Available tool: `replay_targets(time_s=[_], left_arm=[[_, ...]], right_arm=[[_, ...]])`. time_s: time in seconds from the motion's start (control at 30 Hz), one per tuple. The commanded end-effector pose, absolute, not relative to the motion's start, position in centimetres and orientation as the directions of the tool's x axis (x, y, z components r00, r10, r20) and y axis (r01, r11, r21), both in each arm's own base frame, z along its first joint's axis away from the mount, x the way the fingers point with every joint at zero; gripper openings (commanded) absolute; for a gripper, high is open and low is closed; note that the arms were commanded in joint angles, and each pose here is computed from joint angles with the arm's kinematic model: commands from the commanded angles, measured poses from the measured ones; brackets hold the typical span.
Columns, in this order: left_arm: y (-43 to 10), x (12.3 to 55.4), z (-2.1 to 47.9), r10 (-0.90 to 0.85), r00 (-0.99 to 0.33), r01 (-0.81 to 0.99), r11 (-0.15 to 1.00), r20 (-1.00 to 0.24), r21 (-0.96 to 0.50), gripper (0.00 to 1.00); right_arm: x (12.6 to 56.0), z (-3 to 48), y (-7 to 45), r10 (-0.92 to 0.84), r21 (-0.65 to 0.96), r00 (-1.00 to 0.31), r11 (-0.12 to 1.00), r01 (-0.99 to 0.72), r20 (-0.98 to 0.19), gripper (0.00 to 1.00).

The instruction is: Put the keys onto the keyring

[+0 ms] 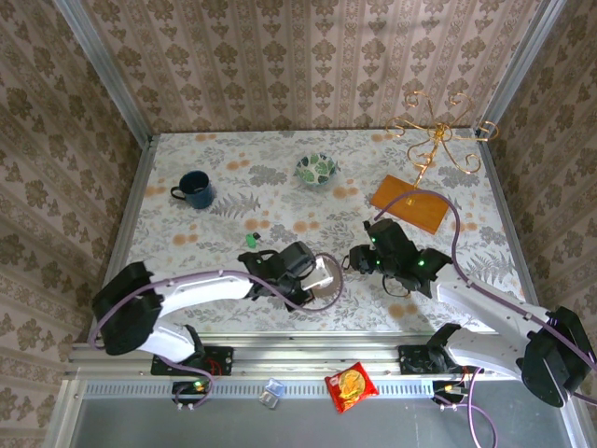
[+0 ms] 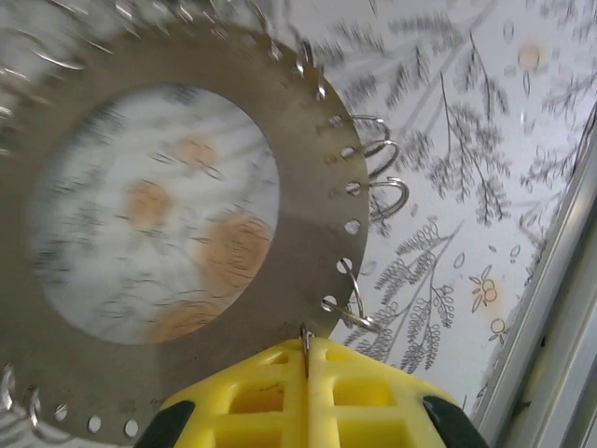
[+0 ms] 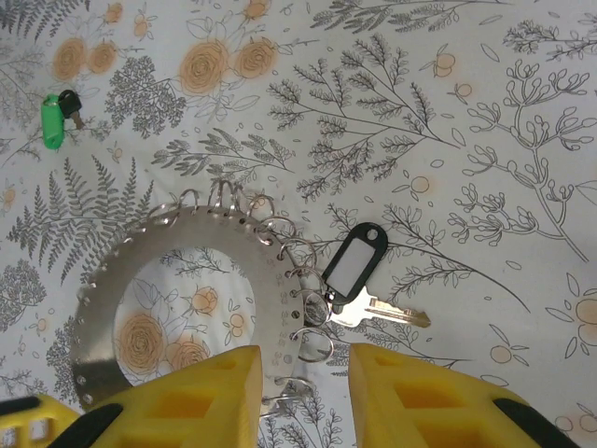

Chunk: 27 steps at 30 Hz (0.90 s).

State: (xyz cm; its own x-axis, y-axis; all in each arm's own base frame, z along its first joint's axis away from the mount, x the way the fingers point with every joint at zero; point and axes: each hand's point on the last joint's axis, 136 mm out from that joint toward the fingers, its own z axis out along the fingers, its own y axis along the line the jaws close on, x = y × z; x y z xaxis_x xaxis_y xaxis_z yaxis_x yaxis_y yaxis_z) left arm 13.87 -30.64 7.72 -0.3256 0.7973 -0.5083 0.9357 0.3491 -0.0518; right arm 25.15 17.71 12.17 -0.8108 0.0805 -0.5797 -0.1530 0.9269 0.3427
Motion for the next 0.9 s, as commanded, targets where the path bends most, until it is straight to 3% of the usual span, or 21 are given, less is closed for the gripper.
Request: replay_targets(time_s=[0.0,0.5,0.87], left_arm=[[-30.9,16.5,12.2,0.708,-0.331,0.897,0.441,-0.624,0.025,0.0],[-29.6,21.1,21.7,0.567,-0.104,0.777,0.559,-0.817,0.289,0.0],[-29.3,22.7,25.9,0.432,0.075,0.774,0.543,-0.899,0.325,0.0]], right_arm=[[25.7,13.8,17.1,0.063,0.313,-0.775,0.933,-0.177,-0.629,0.31],[28.2,18.5,16.9,-0.003,0.224,-0.641,0.935,-0.273,-0.768,0.31],[29.6,22.0,17.5,-0.089,0.129,-0.51,0.918,-0.376,-0.856,0.31]])
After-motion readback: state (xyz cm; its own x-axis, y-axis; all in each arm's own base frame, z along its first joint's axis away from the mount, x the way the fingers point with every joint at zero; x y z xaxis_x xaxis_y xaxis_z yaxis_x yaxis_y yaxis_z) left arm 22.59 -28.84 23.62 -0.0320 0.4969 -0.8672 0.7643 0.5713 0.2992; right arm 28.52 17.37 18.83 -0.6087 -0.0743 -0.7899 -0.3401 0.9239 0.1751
